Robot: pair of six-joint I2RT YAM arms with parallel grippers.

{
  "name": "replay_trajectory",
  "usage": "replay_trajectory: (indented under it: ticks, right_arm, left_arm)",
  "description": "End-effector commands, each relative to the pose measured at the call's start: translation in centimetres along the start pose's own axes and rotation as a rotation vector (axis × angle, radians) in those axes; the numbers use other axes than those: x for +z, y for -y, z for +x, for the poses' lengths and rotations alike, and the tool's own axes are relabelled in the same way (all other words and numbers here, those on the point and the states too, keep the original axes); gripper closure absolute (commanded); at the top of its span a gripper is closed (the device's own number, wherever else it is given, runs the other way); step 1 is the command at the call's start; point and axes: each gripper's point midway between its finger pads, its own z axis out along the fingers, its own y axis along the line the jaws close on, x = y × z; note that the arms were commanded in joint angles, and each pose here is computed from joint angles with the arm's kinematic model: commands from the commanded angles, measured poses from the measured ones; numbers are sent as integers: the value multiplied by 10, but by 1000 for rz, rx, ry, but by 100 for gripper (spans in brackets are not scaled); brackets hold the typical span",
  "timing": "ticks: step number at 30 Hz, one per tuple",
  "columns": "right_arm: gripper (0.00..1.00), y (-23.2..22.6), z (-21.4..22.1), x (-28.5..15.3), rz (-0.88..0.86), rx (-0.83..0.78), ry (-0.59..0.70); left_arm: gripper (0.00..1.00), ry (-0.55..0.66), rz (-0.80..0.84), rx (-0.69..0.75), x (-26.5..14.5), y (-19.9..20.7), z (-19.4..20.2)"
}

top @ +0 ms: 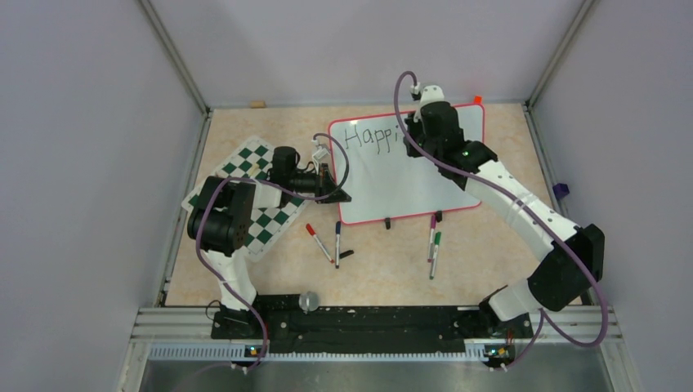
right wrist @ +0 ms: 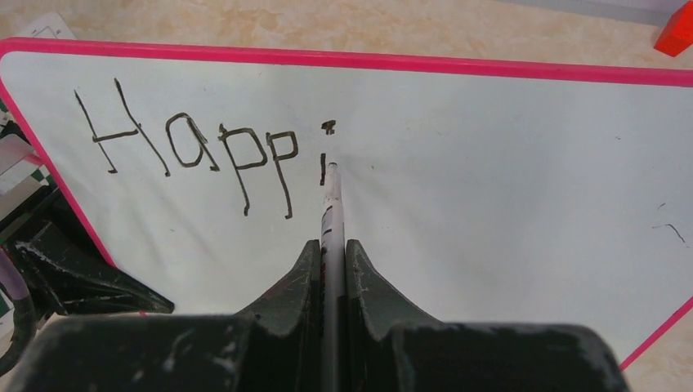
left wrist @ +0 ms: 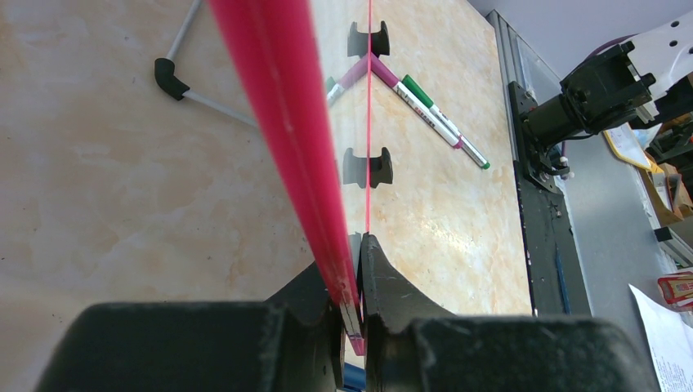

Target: Write a sentence on the whiteboard

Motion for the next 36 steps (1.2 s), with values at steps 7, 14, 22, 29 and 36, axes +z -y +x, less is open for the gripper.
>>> replay_trajectory:
  ticks: [7,14,22,29,36]
  right_arm:
    - [100,10,-36,-1,37,27,100]
    - [100,12,-31,5,51,20,89]
    - [100,16,-15,5,67,16,60]
    - [100,18,1,-1,60,16,26]
    - [100,18,6,-2,59,17,15]
  left_arm:
    - [100,-44,19,13,5,1,29]
    - [100,-44,19,12,5,0,29]
    - [100,-44,19,12,6,1,29]
    - [100,-44,19,12,5,1,29]
    - [100,-43,20,15,5,2,28]
